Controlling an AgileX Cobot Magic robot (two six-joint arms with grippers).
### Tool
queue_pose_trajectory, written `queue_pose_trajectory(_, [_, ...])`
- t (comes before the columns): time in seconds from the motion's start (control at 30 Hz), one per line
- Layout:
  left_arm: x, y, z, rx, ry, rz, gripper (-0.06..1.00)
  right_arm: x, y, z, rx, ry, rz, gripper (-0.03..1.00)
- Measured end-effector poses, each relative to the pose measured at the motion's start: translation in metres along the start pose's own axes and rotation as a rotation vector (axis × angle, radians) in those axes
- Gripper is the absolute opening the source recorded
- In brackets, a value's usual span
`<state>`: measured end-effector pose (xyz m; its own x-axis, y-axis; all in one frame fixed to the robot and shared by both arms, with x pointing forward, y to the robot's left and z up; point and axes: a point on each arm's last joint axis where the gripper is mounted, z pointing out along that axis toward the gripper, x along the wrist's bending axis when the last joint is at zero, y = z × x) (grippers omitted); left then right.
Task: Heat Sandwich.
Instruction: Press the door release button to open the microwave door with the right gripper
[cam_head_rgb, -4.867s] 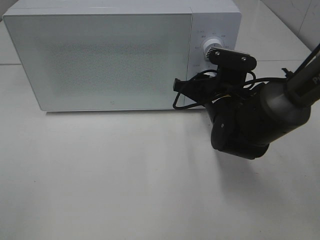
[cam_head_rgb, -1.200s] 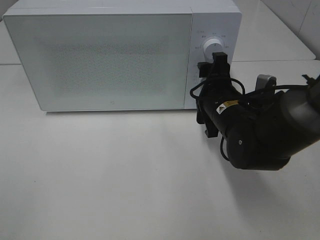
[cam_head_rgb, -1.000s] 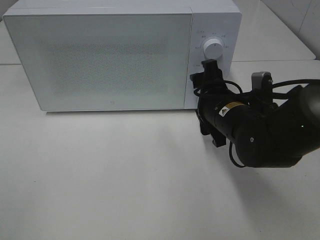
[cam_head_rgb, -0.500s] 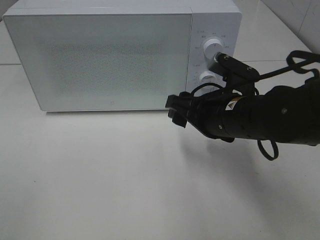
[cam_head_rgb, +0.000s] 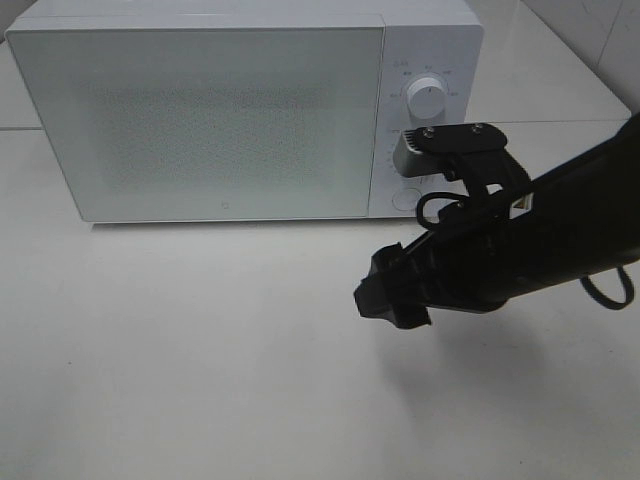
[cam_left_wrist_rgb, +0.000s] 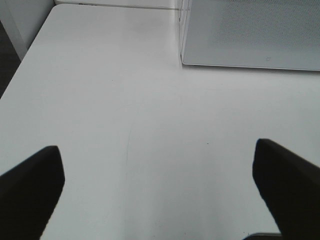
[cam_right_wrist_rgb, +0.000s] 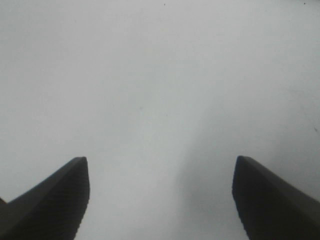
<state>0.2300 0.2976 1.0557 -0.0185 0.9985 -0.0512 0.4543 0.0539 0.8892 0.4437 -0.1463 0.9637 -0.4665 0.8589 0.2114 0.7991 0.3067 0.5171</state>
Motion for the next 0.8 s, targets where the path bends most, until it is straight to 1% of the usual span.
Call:
queue_pose_trajectory(0.03, [0.0, 0.0, 0.0, 0.0, 0.0, 0.0, 0.97, 0.0, 0.0, 0.0, 0.0, 0.0, 0.0, 0.77])
queue_pose_trajectory(0.13, [0.0, 0.0, 0.0, 0.0, 0.0, 0.0, 0.97, 0.0, -0.004, -0.016, 0.036, -0.001, -0.063, 0.77])
queue_pose_trajectory(0.17, [0.0, 0.0, 0.0, 0.0, 0.0, 0.0, 0.97, 0.001, -0.007, -0.029, 0.055, -0.005, -0.092, 0.77])
queue_pose_trajectory(0.2, [0.0, 0.0, 0.0, 0.0, 0.0, 0.0, 0.97, 0.001, -0.007, -0.029, 0.055, -0.005, -0.092, 0.77])
queue_pose_trajectory(0.33, [0.0, 0.0, 0.0, 0.0, 0.0, 0.0, 0.97, -0.001, -0.015, -0.059, 0.073, -0.044, -0.145, 0.77])
queue_pose_trajectory(0.37, [0.0, 0.0, 0.0, 0.0, 0.0, 0.0, 0.97, -0.001, -0.015, -0.059, 0.073, -0.044, -0.145, 0.77])
queue_pose_trajectory(0.43, [0.0, 0.0, 0.0, 0.0, 0.0, 0.0, 0.97, -0.001, -0.019, -0.071, 0.08, -0.058, -0.152, 0.77])
queue_pose_trajectory(0.47, [0.0, 0.0, 0.0, 0.0, 0.0, 0.0, 0.97, -0.001, -0.024, -0.084, 0.092, -0.068, -0.155, 0.77])
queue_pose_trajectory(0.6, [0.0, 0.0, 0.0, 0.0, 0.0, 0.0, 0.97, -0.002, -0.033, -0.101, 0.108, -0.083, -0.174, 0.77])
queue_pose_trajectory(0.63, [0.0, 0.0, 0.0, 0.0, 0.0, 0.0, 0.97, -0.002, -0.039, -0.111, 0.121, -0.089, -0.178, 0.77])
queue_pose_trajectory(0.67, [0.0, 0.0, 0.0, 0.0, 0.0, 0.0, 0.97, -0.002, -0.039, -0.111, 0.121, -0.089, -0.178, 0.77])
queue_pose_trajectory(0.8, [0.0, 0.0, 0.0, 0.0, 0.0, 0.0, 0.97, -0.001, -0.056, -0.137, 0.119, -0.085, -0.181, 0.77])
